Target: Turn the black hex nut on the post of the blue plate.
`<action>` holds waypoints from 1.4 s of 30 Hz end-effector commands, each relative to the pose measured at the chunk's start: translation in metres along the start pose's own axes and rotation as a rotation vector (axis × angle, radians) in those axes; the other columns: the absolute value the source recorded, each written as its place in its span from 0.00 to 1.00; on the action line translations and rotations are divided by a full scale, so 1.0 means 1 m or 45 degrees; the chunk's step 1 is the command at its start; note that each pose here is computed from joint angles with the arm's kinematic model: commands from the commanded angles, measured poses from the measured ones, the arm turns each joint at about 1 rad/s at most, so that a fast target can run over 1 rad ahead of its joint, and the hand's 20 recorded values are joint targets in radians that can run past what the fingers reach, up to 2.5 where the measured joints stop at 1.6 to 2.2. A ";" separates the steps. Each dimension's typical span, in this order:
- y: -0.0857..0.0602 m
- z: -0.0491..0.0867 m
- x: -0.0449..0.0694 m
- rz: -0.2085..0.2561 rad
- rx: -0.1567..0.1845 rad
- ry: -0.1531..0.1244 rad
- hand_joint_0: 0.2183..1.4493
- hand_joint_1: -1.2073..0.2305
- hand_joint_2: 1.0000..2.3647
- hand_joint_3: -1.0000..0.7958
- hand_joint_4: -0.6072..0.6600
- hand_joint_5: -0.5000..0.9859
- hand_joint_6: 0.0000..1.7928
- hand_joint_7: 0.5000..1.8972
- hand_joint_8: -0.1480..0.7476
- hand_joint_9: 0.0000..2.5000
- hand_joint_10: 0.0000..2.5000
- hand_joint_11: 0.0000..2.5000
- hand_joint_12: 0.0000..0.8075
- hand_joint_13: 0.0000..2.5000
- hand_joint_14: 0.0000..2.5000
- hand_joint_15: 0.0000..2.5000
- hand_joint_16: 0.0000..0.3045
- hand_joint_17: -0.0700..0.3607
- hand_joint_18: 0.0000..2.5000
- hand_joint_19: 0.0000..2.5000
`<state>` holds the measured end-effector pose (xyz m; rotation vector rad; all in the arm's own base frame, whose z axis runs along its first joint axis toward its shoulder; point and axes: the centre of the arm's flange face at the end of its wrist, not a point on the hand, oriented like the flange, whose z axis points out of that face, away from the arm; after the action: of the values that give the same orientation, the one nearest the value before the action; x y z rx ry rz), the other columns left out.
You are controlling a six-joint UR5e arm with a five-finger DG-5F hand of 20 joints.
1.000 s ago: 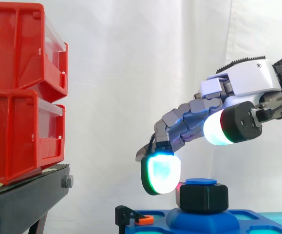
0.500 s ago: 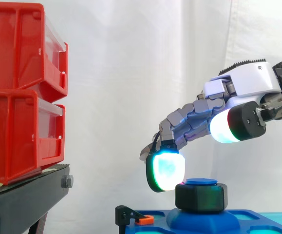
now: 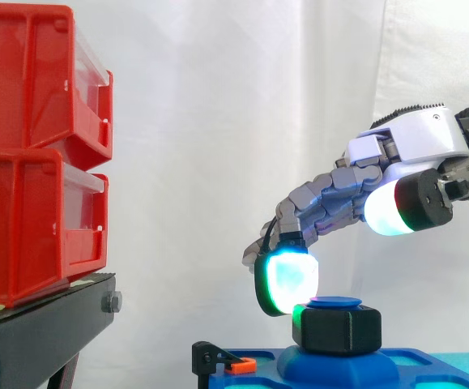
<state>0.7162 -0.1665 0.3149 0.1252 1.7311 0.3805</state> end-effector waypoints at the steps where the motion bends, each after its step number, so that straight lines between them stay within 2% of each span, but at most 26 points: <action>1: 0.000 0.000 -0.005 -0.001 -0.007 -0.008 0.17 0.63 0.00 0.28 0.66 0.21 0.28 0.42 0.46 0.13 0.00 0.02 0.47 0.09 0.00 0.01 0.20 0.48 0.00 0.00; 4: 0.002 0.000 -0.012 -0.003 -0.008 -0.014 0.17 0.62 0.00 0.28 0.66 0.21 0.28 0.42 0.46 0.13 0.00 0.02 0.47 0.09 0.00 0.01 0.20 0.48 0.00 0.00; 7: 0.005 0.000 -0.018 -0.003 -0.006 -0.001 0.17 0.63 0.00 0.28 0.66 0.21 0.28 0.42 0.46 0.13 0.00 0.02 0.47 0.09 0.00 0.01 0.20 0.48 0.00 0.00; 12: 0.009 0.001 -0.020 -0.002 -0.006 0.009 0.17 0.62 0.00 0.28 0.66 0.21 0.28 0.42 0.46 0.13 0.00 0.02 0.47 0.09 0.00 0.01 0.20 0.48 0.00 0.00; 16: 0.013 0.003 -0.021 -0.004 -0.010 -0.001 0.17 0.61 0.00 0.28 0.66 0.21 0.28 0.39 0.46 0.13 0.00 0.02 0.47 0.09 0.00 0.01 0.20 0.48 0.00 0.00; 18: 0.017 0.007 -0.020 -0.011 0.012 -0.021 0.17 0.60 0.00 0.28 0.65 0.20 0.28 0.38 0.46 0.13 0.00 0.02 0.47 0.09 0.00 0.01 0.20 0.48 0.00 0.00; 20: 0.019 0.009 -0.020 -0.012 0.023 -0.026 0.17 0.59 0.00 0.28 0.65 0.20 0.28 0.37 0.46 0.13 0.00 0.02 0.47 0.09 0.00 0.01 0.20 0.48 0.00 0.00; 21: 0.024 0.012 -0.015 -0.013 0.038 -0.024 0.17 0.58 0.00 0.28 0.65 0.20 0.28 0.37 0.46 0.13 0.00 0.02 0.47 0.09 0.00 0.01 0.20 0.48 0.00 0.00; 27: 0.035 0.017 -0.008 -0.016 0.055 -0.022 0.16 0.56 0.00 0.28 0.65 0.20 0.28 0.37 0.46 0.13 0.00 0.02 0.47 0.09 0.00 0.01 0.20 0.48 0.00 0.00; 28: 0.040 0.020 -0.004 -0.014 0.053 -0.023 0.16 0.56 0.00 0.28 0.65 0.20 0.28 0.37 0.46 0.13 0.00 0.02 0.47 0.09 0.00 0.01 0.20 0.48 0.00 0.00; 32: 0.052 0.027 0.002 -0.021 0.046 -0.041 0.16 0.57 0.00 0.28 0.65 0.20 0.28 0.37 0.46 0.13 0.00 0.02 0.47 0.09 0.00 0.01 0.20 0.48 0.00 0.00; 34: 0.059 0.031 0.011 -0.022 0.061 -0.041 0.16 0.57 0.00 0.28 0.65 0.20 0.28 0.36 0.46 0.13 0.00 0.02 0.47 0.09 0.00 0.01 0.20 0.48 0.00 0.00; 37: 0.064 0.033 0.017 -0.020 0.071 -0.034 0.16 0.57 0.00 0.28 0.65 0.20 0.28 0.37 0.46 0.13 0.00 0.02 0.47 0.09 0.00 0.01 0.20 0.48 0.00 0.00; 39: 0.072 0.036 0.019 -0.023 0.074 -0.037 0.16 0.57 0.00 0.28 0.65 0.20 0.28 0.36 0.46 0.13 0.00 0.02 0.48 0.09 0.00 0.01 0.20 0.48 0.00 0.00; 42: 0.075 0.037 0.020 -0.024 0.071 -0.033 0.16 0.58 0.00 0.28 0.65 0.20 0.28 0.36 0.46 0.13 0.00 0.02 0.48 0.09 0.00 0.01 0.20 0.48 0.00 0.00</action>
<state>0.7377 -0.0907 0.3155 0.1550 1.7146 0.3162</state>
